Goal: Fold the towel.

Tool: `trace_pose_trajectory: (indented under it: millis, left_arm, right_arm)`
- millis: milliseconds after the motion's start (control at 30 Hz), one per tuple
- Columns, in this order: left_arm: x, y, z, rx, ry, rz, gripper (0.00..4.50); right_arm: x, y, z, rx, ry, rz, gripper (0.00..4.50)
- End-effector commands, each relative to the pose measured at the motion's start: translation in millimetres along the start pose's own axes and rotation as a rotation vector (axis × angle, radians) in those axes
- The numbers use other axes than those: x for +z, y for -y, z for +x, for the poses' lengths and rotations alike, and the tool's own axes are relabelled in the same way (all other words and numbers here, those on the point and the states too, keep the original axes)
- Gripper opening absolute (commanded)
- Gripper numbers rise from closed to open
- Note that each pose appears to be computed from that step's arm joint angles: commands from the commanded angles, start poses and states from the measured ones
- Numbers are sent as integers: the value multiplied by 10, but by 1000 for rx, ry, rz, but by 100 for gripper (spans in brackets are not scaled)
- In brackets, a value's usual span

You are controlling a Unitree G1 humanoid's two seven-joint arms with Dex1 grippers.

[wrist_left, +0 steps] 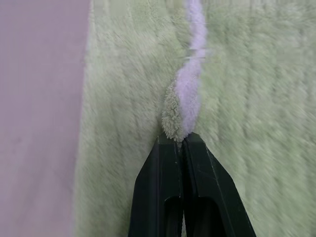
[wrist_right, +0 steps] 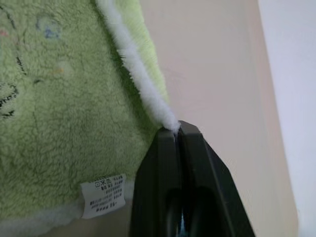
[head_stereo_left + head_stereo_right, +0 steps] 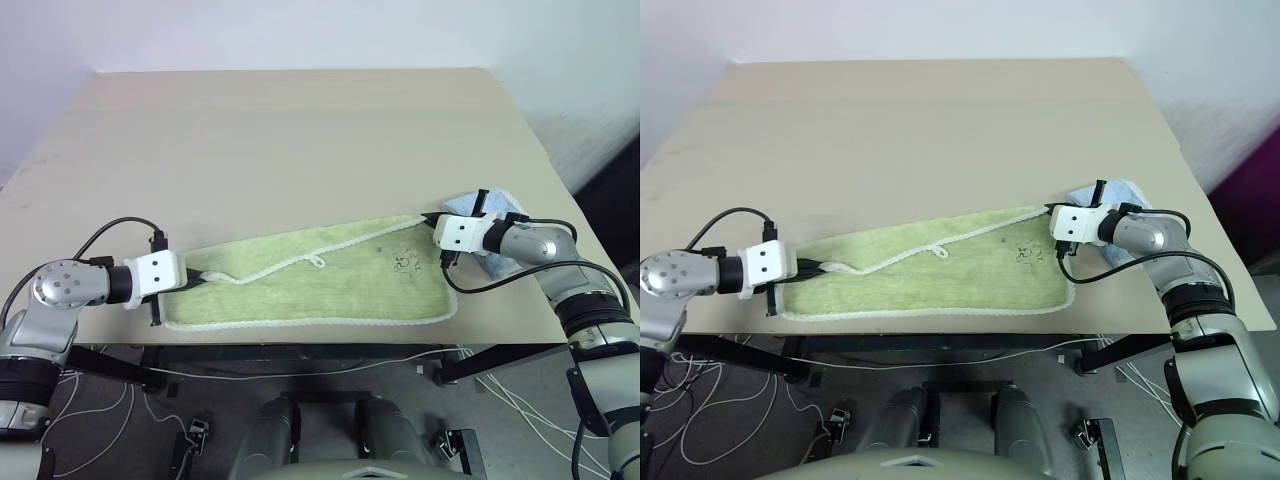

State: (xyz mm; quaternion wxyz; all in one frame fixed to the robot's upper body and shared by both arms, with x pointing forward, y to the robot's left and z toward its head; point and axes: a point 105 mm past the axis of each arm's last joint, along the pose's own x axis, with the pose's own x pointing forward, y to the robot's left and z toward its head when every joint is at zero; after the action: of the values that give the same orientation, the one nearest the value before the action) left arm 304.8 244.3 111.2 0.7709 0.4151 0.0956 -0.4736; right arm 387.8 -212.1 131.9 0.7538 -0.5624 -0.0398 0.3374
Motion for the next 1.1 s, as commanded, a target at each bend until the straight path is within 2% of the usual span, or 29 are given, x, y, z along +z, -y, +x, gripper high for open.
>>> trace_pose_trajectory:
  millis: [33,133,200,400,667,767,900,967,1100]
  left_arm:
    - [74,-106,18,9,15,40,0]
    - [106,-225,26,45,30,44,0]
    - [182,-463,-12,143,74,24,0]
    - [434,-1230,-269,452,159,19,0]
    - [842,-1906,-703,752,267,34,0]
    - [949,-1985,-839,794,290,62,0]
    - [909,-1983,-1013,825,259,75,0]
    - [842,-1872,-1038,786,252,73,0]
    - [692,-1308,-931,539,232,18,0]
  right_arm:
    - [82,166,-58,-63,30,-31,9]
    - [93,222,-76,-92,28,-40,9]
    - [139,362,-95,-132,42,-38,9]
    - [251,907,-167,-262,67,-39,9]
    - [465,1583,-401,-405,130,-44,9]
    - [543,1772,-550,-450,162,-39,9]
    - [623,1900,-760,-478,213,-14,9]
    - [635,1834,-831,-442,240,16,9]
    - [596,1240,-866,-180,266,151,9]
